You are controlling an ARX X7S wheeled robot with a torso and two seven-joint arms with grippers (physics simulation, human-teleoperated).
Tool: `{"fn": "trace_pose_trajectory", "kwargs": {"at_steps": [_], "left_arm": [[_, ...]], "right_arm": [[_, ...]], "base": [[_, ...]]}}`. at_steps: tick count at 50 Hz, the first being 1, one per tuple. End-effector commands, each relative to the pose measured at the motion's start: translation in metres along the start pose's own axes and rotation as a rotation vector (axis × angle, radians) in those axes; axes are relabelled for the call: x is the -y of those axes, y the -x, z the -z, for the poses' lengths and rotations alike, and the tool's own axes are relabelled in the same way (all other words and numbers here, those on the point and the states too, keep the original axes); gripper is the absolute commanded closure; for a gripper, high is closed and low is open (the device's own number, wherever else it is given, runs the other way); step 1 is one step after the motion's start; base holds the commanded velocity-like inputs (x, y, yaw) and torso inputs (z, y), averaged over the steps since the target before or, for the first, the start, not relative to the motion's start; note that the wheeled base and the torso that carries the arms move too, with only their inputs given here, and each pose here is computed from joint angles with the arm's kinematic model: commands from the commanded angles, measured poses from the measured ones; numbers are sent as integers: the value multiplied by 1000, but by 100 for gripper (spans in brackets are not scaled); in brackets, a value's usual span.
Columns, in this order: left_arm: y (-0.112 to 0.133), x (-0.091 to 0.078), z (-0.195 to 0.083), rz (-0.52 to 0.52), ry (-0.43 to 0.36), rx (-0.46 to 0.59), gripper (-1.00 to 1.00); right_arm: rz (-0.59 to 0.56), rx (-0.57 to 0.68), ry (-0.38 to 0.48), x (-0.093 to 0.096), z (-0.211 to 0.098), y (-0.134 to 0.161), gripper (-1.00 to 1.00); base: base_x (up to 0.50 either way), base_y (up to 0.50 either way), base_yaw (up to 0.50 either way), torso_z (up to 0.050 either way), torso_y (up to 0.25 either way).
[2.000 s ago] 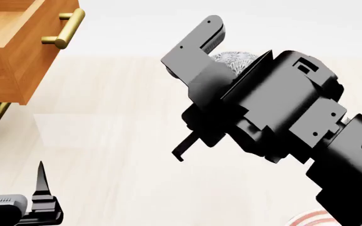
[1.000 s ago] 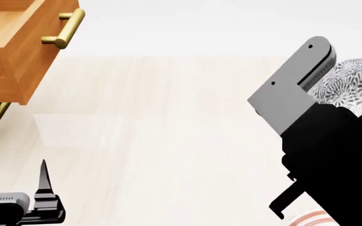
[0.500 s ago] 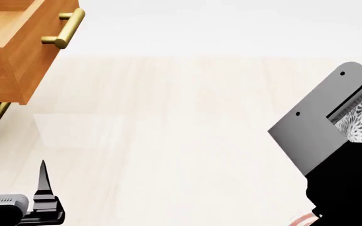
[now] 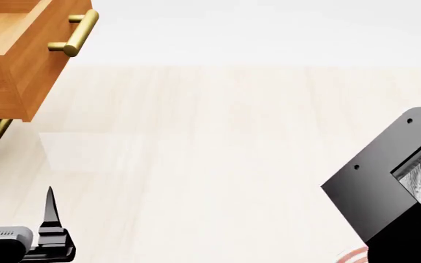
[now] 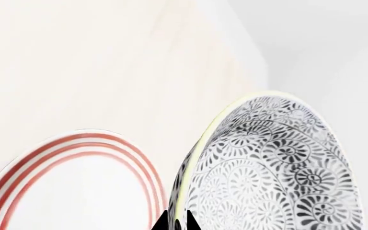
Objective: Put the bowl on the plate.
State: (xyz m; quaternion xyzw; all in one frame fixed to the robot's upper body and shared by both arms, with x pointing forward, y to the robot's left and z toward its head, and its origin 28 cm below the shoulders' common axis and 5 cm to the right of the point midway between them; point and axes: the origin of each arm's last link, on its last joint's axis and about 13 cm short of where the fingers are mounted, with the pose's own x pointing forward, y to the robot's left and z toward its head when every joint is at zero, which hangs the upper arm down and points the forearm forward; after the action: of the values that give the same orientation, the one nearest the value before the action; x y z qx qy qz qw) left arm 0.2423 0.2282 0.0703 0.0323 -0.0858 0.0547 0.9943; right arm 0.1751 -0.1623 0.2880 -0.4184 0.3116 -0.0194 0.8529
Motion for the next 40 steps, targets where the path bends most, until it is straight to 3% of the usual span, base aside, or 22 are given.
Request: {"fn": "trace_pose_trajectory", "kwargs": {"at_steps": [1,19,40], "left_arm": [[1,0,0,0,-1,-1,-100],[1,0,-1,1,-3,-2,-100],[2,1,0,2,-3,-1,-100]], "right_arm": [[5,6,3,-9,11,-1,100],[-84,18,37,-35,20,-3,100],[-106,3,24,-43,31,-2,100]], "base": [[0,0,0,0,0],[0,0,0,0,0],[0,0,0,0,0]]}}
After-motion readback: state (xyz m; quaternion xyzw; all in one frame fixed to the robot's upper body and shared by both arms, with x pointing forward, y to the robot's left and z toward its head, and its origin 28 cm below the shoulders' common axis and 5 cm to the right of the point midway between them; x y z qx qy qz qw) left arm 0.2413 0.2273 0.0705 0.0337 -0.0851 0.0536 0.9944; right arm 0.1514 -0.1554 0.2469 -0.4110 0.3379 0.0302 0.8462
